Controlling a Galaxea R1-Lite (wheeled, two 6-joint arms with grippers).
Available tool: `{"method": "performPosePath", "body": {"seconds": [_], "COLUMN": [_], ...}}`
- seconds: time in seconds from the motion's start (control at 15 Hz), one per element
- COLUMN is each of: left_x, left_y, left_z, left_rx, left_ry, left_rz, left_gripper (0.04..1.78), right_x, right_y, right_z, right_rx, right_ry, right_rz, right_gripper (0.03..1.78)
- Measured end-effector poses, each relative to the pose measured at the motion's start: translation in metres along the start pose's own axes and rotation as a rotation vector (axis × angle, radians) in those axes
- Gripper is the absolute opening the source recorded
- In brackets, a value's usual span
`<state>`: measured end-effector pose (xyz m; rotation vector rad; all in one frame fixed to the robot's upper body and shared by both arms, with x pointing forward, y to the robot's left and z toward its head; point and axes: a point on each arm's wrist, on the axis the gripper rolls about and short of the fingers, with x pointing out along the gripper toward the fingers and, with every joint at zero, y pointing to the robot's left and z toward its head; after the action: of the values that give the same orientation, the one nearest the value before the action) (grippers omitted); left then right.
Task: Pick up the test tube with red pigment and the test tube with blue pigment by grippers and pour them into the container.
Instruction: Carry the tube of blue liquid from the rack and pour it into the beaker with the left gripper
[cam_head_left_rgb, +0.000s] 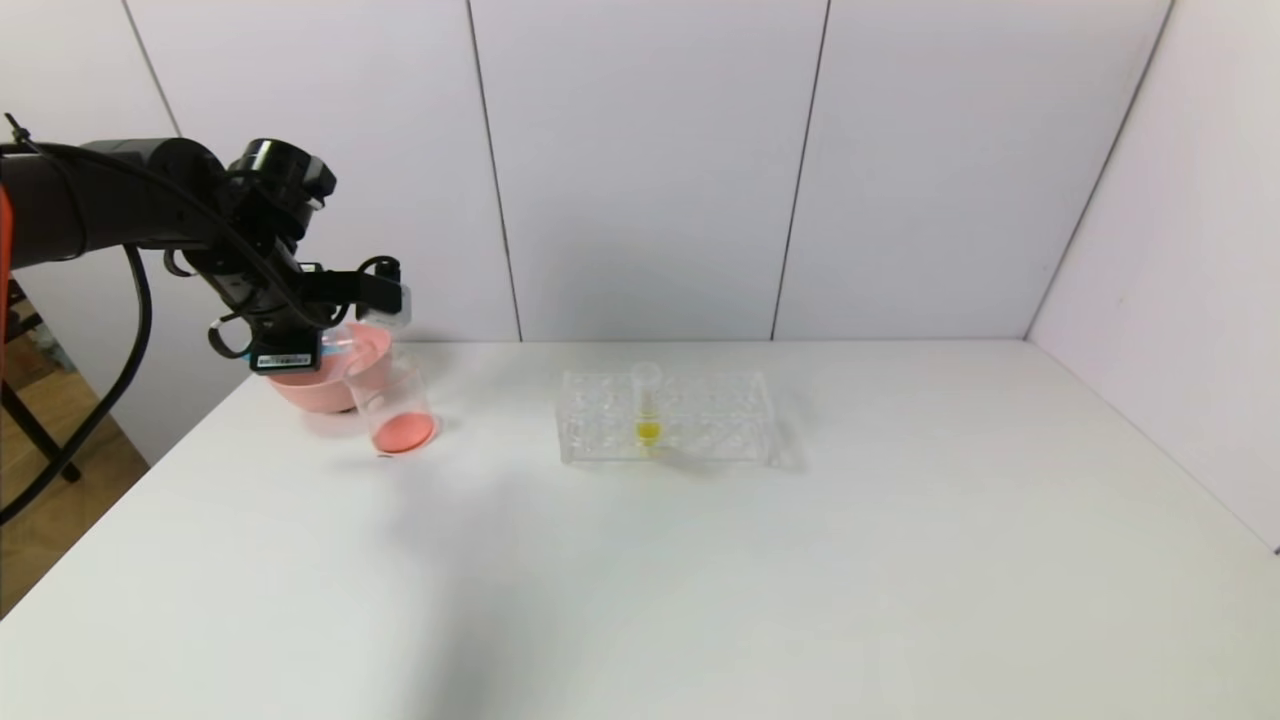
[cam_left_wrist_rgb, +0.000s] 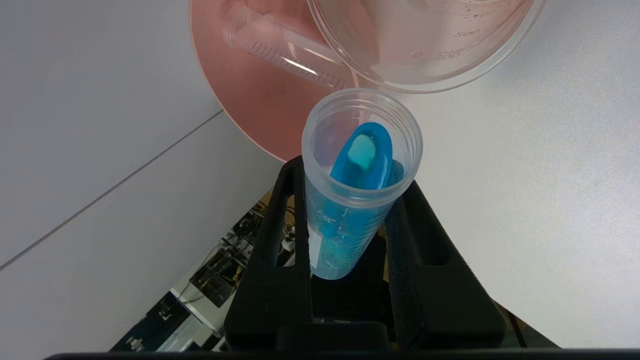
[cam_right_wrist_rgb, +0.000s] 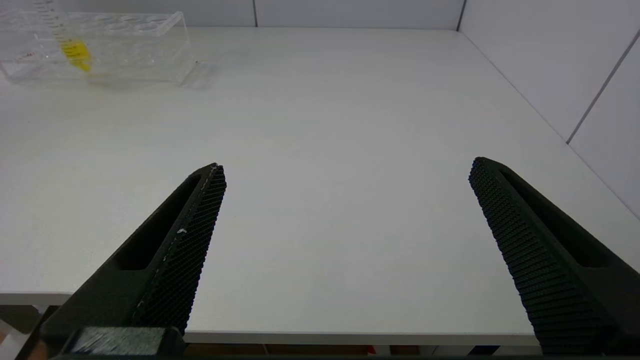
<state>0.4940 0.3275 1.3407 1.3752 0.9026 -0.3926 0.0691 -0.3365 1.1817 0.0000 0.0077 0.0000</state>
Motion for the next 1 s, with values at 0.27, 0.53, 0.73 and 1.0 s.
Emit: {"method": "performPosePath", "body": {"seconds": [0.27,0.53,0.73,1.0], "left_x": [0.0008,0.0003,0.0010,0.0023], "left_y": [-0.0005,-0.0009,-0.0011,-0.0025], "left_z": [0.0005,0.0003,0.0005,0.0042], "left_rx": [-0.002,-0.021,-0.023,-0.018], "left_ry": [0.000,0.000,0.001,0.025], "left_rz": [-0.004,-0.011,-0.012,-0.011], "left_gripper": [0.44,0.44,0.44,0.44], "right_x": [0.0000,0.0000,0.0000,0.0000], "right_y": [0.0000,0.0000,0.0000,0.0000], "right_z": [0.0000,0.0000,0.0000,0.0000], "right_rx": [0.000,0.000,0.000,0.000], "right_ry": [0.000,0.000,0.000,0.000], "right_rz": [0.000,0.000,0.000,0.000], "right_gripper": [1.77,1.77,1.77,1.77]}}
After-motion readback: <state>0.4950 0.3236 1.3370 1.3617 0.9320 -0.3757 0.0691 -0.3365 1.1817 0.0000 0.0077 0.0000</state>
